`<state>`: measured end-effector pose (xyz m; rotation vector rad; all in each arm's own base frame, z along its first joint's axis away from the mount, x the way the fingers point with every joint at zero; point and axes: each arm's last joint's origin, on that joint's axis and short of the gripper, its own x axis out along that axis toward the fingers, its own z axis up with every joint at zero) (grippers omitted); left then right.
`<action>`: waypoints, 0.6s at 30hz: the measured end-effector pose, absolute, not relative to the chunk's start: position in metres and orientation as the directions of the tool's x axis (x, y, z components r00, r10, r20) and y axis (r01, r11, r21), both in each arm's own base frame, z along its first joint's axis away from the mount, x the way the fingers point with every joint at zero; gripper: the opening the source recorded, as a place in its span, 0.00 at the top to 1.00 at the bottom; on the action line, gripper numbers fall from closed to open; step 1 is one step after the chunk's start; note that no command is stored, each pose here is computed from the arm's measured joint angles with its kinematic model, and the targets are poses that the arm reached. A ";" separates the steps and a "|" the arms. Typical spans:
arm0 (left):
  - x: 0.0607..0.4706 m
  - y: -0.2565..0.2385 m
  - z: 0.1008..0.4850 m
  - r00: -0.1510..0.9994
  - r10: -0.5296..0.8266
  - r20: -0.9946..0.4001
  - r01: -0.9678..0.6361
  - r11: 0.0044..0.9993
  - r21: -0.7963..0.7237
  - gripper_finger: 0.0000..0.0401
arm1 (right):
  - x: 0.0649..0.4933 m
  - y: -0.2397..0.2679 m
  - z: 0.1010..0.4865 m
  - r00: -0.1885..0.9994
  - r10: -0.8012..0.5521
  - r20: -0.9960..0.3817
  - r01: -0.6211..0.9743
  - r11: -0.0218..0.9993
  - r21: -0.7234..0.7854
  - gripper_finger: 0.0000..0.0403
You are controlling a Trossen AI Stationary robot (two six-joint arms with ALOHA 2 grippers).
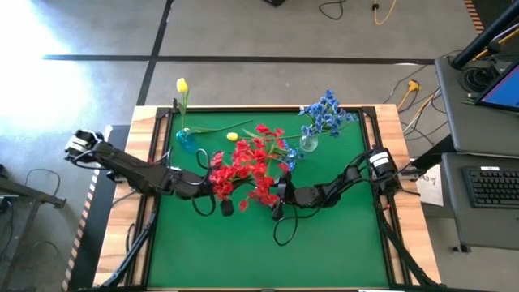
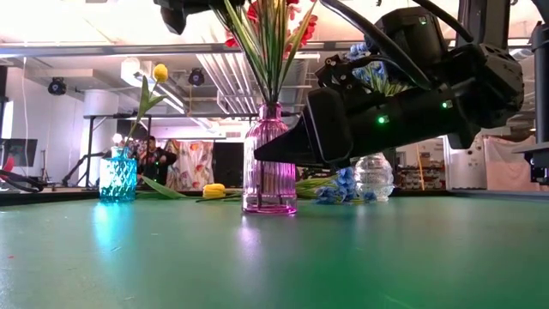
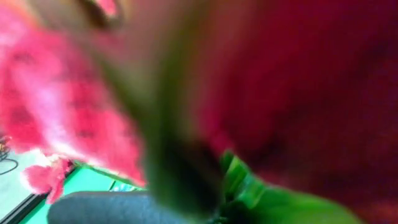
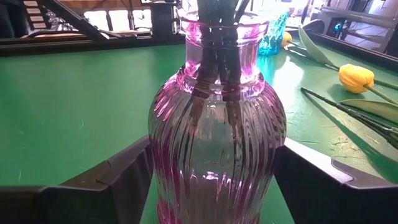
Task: Sort flowers into vase by color
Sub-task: Put the red flowers into the purple vase
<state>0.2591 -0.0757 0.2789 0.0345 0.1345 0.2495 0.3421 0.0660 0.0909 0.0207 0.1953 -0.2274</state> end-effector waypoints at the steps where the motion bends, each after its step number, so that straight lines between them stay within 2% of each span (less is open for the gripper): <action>1: 0.257 -0.076 0.281 0.961 0.247 -0.123 -0.243 0.969 0.047 1.00 | 0.342 0.066 0.091 0.955 -0.222 -0.196 0.226 0.974 -0.002 0.30; 11: 0.239 -0.069 0.293 0.959 0.245 -0.146 -0.241 0.970 0.045 1.00 | 0.342 0.066 0.090 0.953 -0.223 -0.205 0.226 0.974 -0.005 0.29; 18: 0.243 -0.070 0.288 0.959 0.226 -0.168 -0.220 0.974 0.054 1.00 | 0.342 0.066 0.090 0.953 -0.223 -0.206 0.227 0.974 -0.004 0.30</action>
